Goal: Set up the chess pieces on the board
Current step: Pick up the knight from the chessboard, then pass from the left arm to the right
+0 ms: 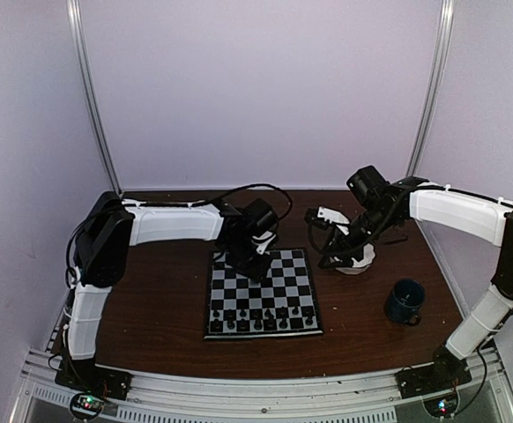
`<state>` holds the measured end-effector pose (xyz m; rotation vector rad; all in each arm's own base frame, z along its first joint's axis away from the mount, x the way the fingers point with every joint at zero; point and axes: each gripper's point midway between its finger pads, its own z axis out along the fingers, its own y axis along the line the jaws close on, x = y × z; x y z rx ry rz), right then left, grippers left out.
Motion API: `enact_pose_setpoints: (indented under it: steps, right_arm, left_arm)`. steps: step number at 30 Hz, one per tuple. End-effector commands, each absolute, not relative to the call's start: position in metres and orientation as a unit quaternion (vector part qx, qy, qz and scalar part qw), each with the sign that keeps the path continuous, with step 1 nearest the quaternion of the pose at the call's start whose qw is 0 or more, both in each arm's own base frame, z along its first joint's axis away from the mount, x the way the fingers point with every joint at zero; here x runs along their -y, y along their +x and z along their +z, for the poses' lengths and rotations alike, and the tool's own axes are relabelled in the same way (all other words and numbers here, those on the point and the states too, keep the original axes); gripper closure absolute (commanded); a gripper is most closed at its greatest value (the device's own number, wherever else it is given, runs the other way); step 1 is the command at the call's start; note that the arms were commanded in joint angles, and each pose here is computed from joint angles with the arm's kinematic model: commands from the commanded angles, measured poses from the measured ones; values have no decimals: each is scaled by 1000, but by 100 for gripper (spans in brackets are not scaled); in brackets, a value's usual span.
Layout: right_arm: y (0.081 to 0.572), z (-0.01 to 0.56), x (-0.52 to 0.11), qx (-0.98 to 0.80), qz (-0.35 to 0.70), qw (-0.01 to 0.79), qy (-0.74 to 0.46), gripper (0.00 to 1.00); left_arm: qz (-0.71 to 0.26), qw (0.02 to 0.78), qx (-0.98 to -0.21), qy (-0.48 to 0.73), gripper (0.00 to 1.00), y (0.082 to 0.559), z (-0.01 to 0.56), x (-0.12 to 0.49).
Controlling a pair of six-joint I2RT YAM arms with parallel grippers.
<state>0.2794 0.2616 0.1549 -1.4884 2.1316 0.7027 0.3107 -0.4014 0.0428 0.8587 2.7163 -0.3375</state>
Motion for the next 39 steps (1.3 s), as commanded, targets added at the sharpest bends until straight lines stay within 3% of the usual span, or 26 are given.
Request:
enact_pose_setpoints:
  steps: [1, 18, 23, 29, 39]
  right_arm:
    - [279, 155, -260, -769, 250, 229, -542, 48]
    - [279, 154, -262, -768, 254, 227, -543, 48]
    - [285, 179, -265, -771, 287, 238, -516, 48]
    - [295, 222, -264, -777, 368, 237, -453, 48]
    - [274, 249, -295, -769, 528, 105, -344, 47]
  left_arm:
    - [-106, 130, -941, 292, 65, 312, 41, 397]
    - [-111, 117, -941, 296, 89, 303, 43, 392]
    - [-161, 181, -919, 310, 90, 302, 98, 396]
    - [-297, 279, -853, 325, 90, 284, 180, 420]
    - [-311, 389, -782, 374, 89, 258, 225, 434]
